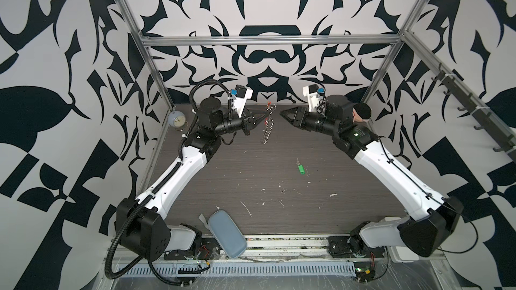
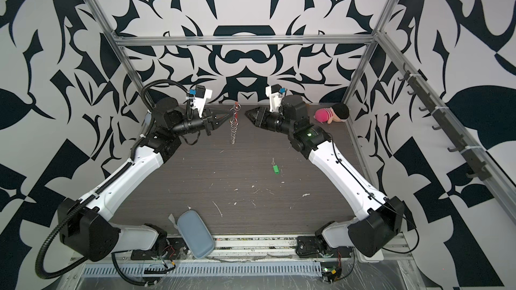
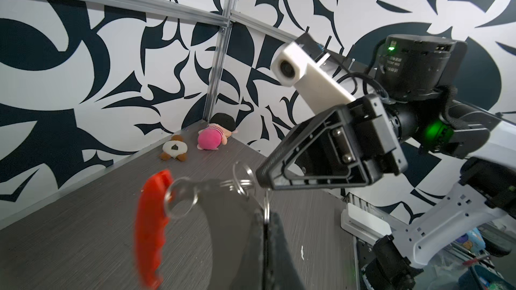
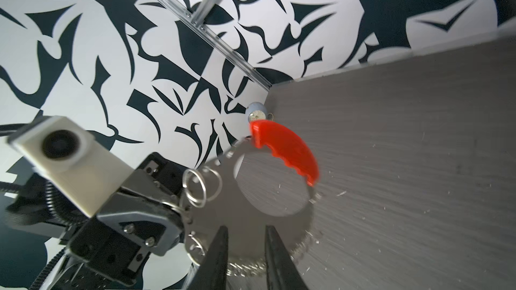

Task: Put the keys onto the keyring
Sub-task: 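Lift the keyring with the left gripper while the right gripper rises toward it, then grasp the keyring's metal plate with the right gripper beside the left gripper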

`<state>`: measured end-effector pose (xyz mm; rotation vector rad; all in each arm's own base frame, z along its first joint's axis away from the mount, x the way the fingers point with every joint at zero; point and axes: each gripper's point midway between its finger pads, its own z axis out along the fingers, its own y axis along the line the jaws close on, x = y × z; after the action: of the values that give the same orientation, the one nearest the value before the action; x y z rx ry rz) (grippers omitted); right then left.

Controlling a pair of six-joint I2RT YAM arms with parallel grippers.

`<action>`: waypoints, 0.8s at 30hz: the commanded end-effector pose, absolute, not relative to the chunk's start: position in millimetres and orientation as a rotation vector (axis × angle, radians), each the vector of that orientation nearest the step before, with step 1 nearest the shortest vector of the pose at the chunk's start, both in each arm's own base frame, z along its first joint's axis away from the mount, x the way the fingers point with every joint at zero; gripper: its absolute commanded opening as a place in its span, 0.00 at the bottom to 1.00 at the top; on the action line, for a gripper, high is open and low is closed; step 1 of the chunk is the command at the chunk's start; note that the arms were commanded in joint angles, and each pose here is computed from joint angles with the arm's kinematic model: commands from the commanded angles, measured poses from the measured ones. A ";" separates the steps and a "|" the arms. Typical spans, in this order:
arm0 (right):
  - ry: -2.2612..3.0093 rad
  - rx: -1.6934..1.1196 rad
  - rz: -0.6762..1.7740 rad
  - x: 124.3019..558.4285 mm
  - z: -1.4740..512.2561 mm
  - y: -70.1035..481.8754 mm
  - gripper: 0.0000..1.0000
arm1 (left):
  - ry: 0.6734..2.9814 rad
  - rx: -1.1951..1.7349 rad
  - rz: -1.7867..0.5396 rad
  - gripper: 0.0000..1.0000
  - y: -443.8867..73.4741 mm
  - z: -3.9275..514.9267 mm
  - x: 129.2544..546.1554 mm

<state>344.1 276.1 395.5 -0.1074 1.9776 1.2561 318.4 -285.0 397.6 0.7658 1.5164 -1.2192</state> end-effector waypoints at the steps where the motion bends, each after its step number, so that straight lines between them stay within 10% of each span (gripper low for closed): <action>1: 1.909 -0.217 1.215 343.1 423.0 278.3 0.27 | 1.427 0.783 -1.278 0.00 -285.4 425.7 315.5; 24: 1.764 -0.321 1.293 397.8 455.1 322.4 0.23 | 1.268 0.263 -1.509 0.00 -254.2 457.4 387.7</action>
<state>402.8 319.5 416.8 -0.2848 1.8781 1.2398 390.8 -263.9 429.2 0.3034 1.3960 -1.4795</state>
